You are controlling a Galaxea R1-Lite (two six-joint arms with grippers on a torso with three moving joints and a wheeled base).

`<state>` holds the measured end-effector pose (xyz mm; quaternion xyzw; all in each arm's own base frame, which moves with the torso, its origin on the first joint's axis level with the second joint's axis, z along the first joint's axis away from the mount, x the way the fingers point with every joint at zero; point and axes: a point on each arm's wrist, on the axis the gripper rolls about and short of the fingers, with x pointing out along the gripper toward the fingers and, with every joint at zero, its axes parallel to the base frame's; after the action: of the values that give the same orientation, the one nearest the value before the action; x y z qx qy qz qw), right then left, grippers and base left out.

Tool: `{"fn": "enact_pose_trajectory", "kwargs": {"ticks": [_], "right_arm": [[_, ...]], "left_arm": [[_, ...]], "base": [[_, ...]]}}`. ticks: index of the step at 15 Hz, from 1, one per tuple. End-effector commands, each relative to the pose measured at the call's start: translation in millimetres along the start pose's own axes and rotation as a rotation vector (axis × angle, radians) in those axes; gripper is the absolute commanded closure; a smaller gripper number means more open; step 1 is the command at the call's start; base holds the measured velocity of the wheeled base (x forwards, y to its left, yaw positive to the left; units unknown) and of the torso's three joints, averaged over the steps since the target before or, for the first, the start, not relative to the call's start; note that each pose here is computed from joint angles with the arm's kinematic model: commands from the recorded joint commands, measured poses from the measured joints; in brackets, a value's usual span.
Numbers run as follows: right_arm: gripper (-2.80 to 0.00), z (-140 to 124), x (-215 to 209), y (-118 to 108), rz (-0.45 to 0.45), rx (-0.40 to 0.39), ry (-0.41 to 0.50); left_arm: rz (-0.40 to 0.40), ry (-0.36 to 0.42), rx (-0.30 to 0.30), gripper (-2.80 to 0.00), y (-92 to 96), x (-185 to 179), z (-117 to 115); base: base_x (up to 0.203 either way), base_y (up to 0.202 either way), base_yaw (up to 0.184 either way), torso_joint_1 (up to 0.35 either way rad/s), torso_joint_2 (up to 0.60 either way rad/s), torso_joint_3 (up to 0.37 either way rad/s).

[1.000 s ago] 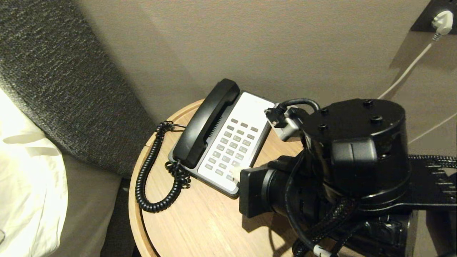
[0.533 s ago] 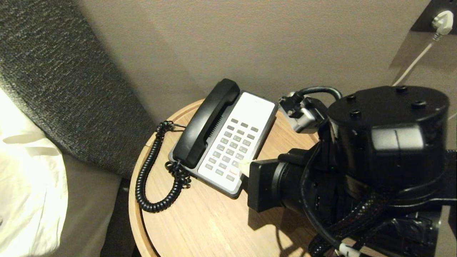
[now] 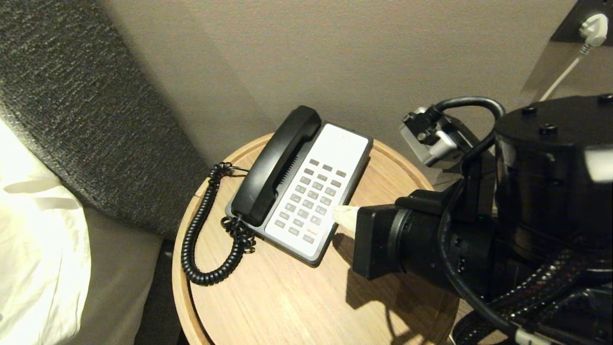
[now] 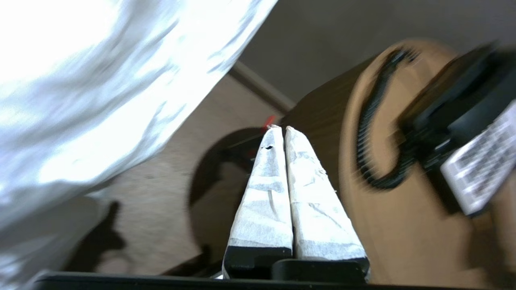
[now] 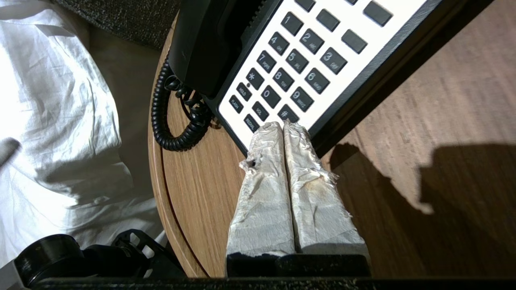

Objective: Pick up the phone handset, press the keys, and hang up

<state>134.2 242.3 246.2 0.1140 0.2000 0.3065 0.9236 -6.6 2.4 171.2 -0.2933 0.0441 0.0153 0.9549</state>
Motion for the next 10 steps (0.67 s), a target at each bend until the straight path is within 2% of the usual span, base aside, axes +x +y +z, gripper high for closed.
{"fn": "enact_pose_trajectory", "kwargs": {"ticks": [1, 3, 4, 5, 6, 8, 9, 10], "right_arm": [[0.00, 2.4, -8.7, -2.7, 0.006, 0.006, -0.016], [0.00, 3.4, -14.0, -4.1, 0.011, 0.009, -0.022], [0.00, 3.6, -15.1, -4.5, 0.011, 0.007, -0.022], [0.00, 3.6, -16.7, -5.2, 0.012, 0.008, -0.023], [0.00, 2.5, -19.2, -6.6, 0.012, 0.007, -0.022], [0.00, 0.7, -24.4, -9.7, 0.014, -0.001, -0.022], [0.00, 1.4, -27.2, -10.9, 0.013, 0.000, -0.026], [0.00, 1.6, -29.0, -11.4, 0.015, 0.000, -0.028]], "left_arm": [[0.022, -0.042, 0.088, 0.00, 17.7, -13.7, -25.4], [0.052, -0.042, 0.160, 0.00, 32.1, -22.9, -46.9], [0.064, -0.034, 0.217, 0.00, 40.5, -25.6, -59.3], [0.074, -0.018, 0.300, 0.00, 46.6, -23.7, -68.5], [0.053, -0.025, 0.386, 0.00, 48.4, -19.6, -72.1], [-0.076, -0.086, 0.523, 0.00, 48.0, -10.9, -75.8], [-0.117, -0.093, 0.548, 0.00, 47.6, -9.6, -76.7], [-0.110, -0.095, 0.542, 0.00, 48.2, -9.1, -77.4]], "base": [[0.000, 0.000, 0.000, 0.000, 0.00, 0.000], [0.000, 0.000, 0.000, 0.000, 0.00, 0.000], [0.000, 0.000, 0.000, 0.000, 0.00, 0.000], [0.000, 0.000, 0.000, 0.000, 0.00, 0.000], [0.000, 0.000, 0.000, 0.000, 0.00, 0.000], [0.000, 0.000, 0.000, 0.000, 0.00, 0.000], [0.000, 0.000, 0.000, 0.000, 0.00, 0.000], [0.000, 0.000, 0.000, 0.000, 0.00, 0.000]]}}
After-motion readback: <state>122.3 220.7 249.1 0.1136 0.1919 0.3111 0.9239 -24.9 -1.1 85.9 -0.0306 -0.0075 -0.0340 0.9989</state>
